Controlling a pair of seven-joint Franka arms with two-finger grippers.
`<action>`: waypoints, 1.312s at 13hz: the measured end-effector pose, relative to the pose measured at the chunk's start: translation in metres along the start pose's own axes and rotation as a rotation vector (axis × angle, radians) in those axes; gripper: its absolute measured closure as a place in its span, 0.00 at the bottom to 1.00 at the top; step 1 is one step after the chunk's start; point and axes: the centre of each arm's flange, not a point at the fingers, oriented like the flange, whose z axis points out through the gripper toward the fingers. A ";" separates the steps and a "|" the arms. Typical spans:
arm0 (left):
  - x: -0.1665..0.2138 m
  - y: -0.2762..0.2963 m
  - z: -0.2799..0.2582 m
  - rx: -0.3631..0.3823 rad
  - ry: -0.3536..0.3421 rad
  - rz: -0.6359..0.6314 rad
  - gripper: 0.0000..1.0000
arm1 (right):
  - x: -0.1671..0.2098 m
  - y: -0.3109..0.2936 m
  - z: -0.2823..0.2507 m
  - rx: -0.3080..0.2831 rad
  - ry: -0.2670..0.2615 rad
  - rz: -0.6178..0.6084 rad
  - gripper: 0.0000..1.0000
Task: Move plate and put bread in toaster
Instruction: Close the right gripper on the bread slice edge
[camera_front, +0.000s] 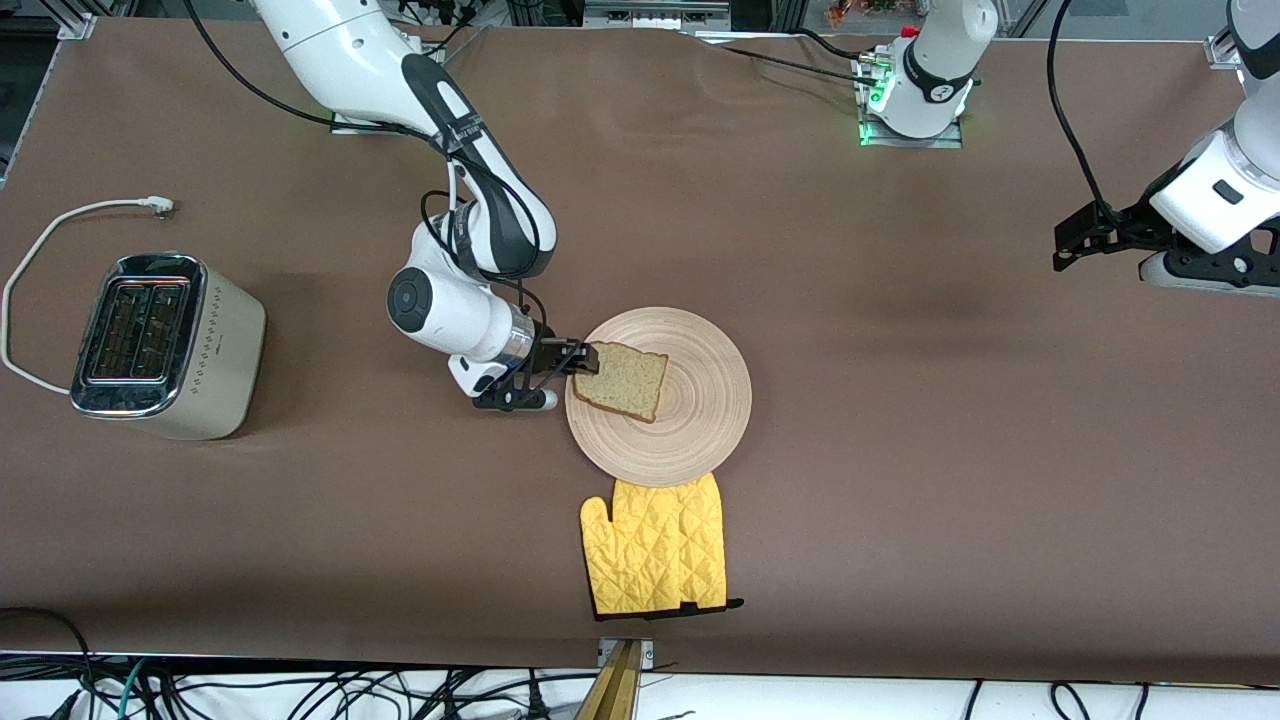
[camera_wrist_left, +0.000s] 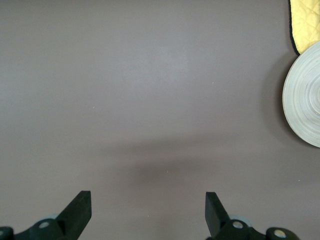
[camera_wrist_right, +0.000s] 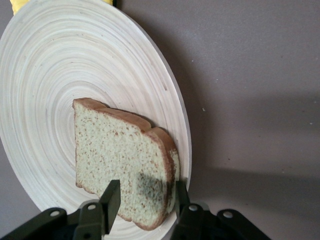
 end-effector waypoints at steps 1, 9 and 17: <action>0.000 0.000 0.000 0.000 0.000 0.000 0.00 | 0.000 0.001 0.002 -0.002 -0.002 0.001 0.48; 0.000 0.001 0.000 0.000 0.000 0.001 0.00 | 0.002 0.004 0.007 -0.009 0.005 0.001 0.48; 0.000 0.001 0.000 0.000 0.000 0.001 0.00 | 0.003 -0.001 0.007 -0.007 0.010 -0.006 0.48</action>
